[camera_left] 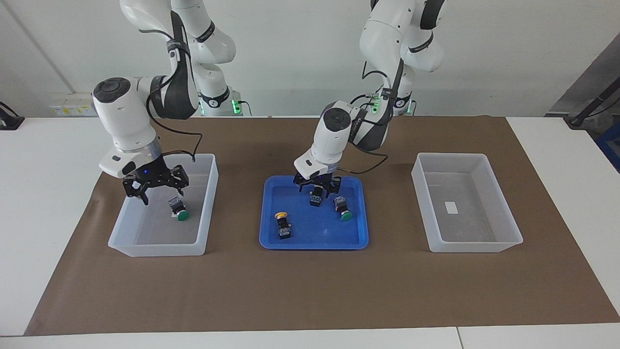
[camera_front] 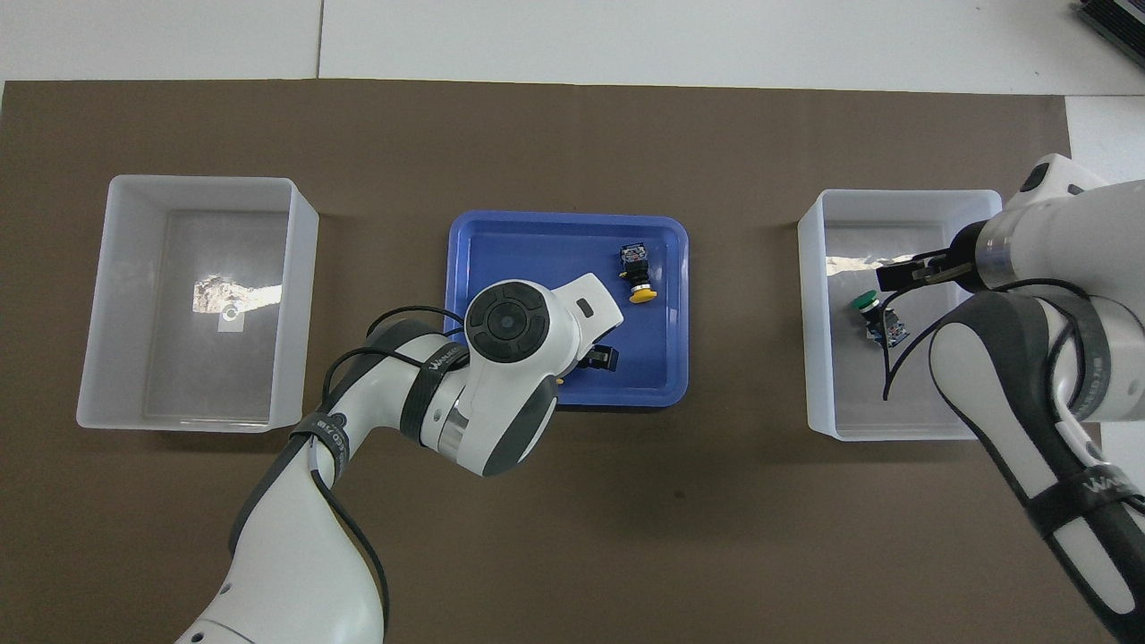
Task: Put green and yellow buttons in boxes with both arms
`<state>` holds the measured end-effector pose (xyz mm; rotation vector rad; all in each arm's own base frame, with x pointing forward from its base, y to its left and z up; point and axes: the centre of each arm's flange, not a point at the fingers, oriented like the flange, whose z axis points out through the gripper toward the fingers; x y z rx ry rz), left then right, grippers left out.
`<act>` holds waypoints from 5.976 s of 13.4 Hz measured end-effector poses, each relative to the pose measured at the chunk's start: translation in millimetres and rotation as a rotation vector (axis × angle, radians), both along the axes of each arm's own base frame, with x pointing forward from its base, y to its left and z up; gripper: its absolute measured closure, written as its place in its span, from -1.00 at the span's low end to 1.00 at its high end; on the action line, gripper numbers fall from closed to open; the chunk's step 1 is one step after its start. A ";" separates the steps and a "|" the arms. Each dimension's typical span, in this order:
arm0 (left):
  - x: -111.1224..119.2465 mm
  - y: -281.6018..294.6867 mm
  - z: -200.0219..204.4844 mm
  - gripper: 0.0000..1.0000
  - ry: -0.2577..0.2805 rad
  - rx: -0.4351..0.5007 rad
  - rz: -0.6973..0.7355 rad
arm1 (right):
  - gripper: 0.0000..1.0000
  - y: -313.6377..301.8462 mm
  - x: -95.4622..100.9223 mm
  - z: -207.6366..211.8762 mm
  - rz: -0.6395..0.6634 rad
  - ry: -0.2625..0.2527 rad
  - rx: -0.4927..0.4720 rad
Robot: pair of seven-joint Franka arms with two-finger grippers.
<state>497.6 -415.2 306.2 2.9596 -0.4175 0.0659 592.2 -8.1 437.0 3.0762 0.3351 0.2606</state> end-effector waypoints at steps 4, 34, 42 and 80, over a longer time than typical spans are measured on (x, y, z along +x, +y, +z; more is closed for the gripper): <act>0.2 0.4 -2.9 -0.76 -0.009 -0.003 -0.003 | -1.00 7.6 -13.6 41.1 -0.053 0.012 0.007; 129.2 242.9 188.9 0.08 0.048 0.043 0.196 | -1.00 191.5 6.1 34.1 -0.027 -0.025 0.137; 119.6 385.3 125.8 0.08 0.052 0.048 0.198 | -1.00 404.2 -34.3 -42.7 -0.001 -0.057 0.233; 129.9 390.9 179.3 -0.59 0.084 0.112 0.167 | 0.20 212.6 38.2 46.9 0.013 -0.076 -0.107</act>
